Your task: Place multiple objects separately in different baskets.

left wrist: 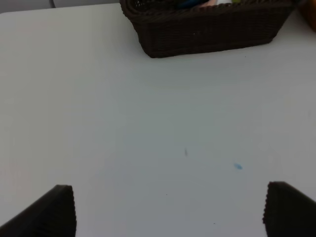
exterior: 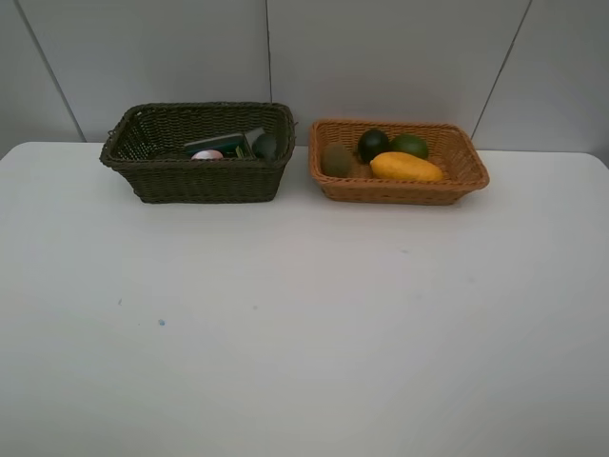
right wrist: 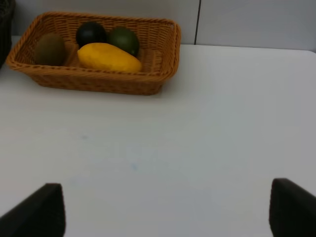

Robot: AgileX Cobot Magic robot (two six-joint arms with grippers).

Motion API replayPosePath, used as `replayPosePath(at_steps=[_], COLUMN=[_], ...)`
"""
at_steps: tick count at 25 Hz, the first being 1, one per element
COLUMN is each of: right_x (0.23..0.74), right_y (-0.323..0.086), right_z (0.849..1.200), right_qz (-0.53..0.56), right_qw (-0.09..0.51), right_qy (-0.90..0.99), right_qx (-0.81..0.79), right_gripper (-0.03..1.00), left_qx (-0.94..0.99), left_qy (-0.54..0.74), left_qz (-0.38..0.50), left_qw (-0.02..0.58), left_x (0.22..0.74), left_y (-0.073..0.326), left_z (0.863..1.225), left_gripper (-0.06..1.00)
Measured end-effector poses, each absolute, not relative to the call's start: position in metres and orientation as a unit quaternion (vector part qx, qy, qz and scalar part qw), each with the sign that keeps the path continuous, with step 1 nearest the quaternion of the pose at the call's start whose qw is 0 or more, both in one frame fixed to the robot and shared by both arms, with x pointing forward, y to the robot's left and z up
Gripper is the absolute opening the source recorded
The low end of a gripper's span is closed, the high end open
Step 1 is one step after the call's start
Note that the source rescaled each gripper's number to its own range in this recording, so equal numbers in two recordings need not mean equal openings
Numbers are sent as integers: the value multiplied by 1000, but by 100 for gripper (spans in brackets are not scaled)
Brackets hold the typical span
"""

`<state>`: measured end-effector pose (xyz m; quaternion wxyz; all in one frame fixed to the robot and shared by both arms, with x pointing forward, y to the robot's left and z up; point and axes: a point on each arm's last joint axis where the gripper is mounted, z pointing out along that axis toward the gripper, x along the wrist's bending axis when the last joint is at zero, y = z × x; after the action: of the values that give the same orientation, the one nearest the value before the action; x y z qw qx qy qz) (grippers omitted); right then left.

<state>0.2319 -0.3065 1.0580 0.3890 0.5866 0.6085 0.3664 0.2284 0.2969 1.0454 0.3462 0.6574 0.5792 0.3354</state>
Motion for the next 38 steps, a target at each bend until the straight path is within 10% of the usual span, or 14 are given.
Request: replayPosePath(at_steps=[38], right_x=[232], right_y=[-307], right_z=[1058], right_qz=[366], right_qw=[389], right_qy=[609], right_qx=[587], right_gripper=[100], left_qx=[658], left_qy=[578], left_qz=[337], left_qw=[346], left_x=[228], left_y=[296], left_z=[1045], left_gripper=[100])
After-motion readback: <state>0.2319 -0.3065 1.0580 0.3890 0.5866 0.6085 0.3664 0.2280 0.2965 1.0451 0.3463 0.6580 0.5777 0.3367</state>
